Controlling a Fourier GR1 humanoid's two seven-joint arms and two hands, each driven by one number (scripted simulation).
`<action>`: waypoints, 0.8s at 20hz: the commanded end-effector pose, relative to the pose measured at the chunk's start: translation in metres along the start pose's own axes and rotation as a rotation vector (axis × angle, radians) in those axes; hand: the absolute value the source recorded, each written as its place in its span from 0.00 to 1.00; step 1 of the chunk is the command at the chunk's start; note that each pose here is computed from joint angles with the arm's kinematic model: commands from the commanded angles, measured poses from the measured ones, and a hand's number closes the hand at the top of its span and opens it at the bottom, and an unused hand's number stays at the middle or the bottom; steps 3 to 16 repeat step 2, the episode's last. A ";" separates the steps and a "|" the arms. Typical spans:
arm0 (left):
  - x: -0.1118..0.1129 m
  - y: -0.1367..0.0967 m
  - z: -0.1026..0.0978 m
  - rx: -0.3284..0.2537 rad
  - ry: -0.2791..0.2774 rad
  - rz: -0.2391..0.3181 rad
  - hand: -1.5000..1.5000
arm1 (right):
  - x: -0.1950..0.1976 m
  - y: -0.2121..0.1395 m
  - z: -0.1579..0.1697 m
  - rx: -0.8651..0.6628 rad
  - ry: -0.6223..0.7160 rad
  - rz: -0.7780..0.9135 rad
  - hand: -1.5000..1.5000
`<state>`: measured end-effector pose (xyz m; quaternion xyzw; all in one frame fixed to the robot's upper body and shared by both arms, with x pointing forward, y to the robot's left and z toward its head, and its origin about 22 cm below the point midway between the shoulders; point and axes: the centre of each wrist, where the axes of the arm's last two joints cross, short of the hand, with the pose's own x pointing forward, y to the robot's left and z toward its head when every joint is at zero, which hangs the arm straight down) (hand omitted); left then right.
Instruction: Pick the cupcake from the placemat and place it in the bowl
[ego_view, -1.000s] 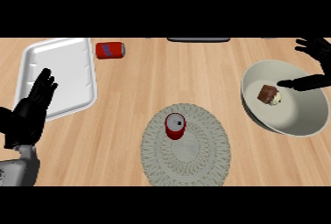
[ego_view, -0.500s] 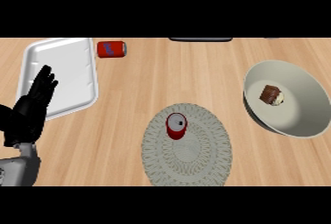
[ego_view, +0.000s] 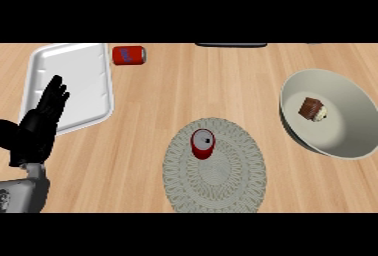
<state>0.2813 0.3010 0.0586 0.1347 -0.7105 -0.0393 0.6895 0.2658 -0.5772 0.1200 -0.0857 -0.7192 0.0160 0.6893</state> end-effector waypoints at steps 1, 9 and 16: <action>-0.003 -0.002 0.006 0.004 -0.010 -0.010 0.50 | -0.007 -0.017 0.025 0.094 -0.108 -0.107 0.00; -0.008 -0.002 0.003 0.016 0.009 0.011 0.50 | -0.011 -0.012 0.021 0.096 -0.115 -0.106 0.00; -0.008 -0.002 0.003 0.016 0.009 0.011 0.50 | -0.011 -0.012 0.021 0.096 -0.115 -0.106 0.00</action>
